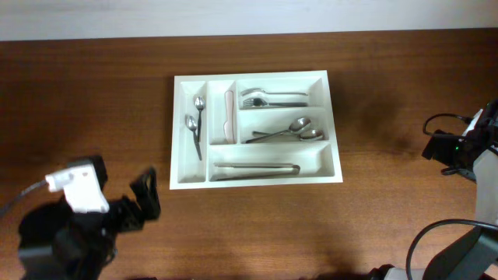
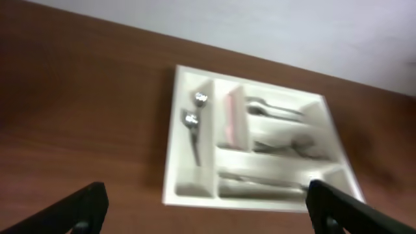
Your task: Pack container
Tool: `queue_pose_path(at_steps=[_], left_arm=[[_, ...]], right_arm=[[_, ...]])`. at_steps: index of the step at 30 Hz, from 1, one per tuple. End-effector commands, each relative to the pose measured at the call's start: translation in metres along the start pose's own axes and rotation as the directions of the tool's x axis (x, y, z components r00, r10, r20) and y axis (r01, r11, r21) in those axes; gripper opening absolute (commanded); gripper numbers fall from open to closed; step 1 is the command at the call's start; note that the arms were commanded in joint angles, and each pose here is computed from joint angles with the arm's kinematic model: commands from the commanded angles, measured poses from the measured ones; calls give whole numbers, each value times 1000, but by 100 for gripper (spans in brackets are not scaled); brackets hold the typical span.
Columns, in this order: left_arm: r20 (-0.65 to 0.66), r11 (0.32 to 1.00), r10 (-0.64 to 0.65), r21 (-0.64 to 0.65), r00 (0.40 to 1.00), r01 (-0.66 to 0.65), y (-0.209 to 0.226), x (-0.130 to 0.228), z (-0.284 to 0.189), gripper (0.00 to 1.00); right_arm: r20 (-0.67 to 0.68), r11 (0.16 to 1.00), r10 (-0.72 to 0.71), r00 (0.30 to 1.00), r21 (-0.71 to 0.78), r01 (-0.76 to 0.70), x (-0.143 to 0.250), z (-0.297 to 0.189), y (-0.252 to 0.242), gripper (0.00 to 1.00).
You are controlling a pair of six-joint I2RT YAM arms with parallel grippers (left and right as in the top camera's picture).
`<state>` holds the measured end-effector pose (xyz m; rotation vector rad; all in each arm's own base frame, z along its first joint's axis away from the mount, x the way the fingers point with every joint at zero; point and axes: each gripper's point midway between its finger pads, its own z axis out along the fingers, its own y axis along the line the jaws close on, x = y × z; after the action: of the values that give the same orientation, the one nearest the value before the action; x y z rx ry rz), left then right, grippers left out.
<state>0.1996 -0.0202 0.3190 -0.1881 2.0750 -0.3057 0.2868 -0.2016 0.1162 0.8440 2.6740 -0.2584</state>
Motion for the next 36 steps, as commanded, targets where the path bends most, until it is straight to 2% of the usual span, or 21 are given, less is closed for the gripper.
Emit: queue_pose_path(at_steps=[1,16,21,26,29,32,36], left_arm=[[2,992,11,127,1000,-11,-23,7,-17,99],[-121,994,-17,101,992,29,-17,41,-23,99],[-152,1000,-17,-21,988,14,5,51,-23,99],[-152,988,149,-4,977,-152,7,52,-18,99],[-126,960,275,79,953,-267,-2,52,-8,99],[-49,914,379,176,924,-365,-18,52,2,99],[115,853,453,234,884,-467,-33,59,14,99]], right_arm=[[-9,1000,5,1000,3,-5,2,3,-2,99],[-9,1000,5,1000,3,-5,2,3,-2,99],[-9,1000,5,1000,3,-5,2,3,-2,99],[-9,1000,5,1000,3,-5,2,3,-2,99],[-9,1000,5,1000,3,-5,2,3,-2,99],[-9,1000,5,1000,3,-5,2,3,-2,99],[-9,1000,5,1000,3,-5,2,3,-2,99]])
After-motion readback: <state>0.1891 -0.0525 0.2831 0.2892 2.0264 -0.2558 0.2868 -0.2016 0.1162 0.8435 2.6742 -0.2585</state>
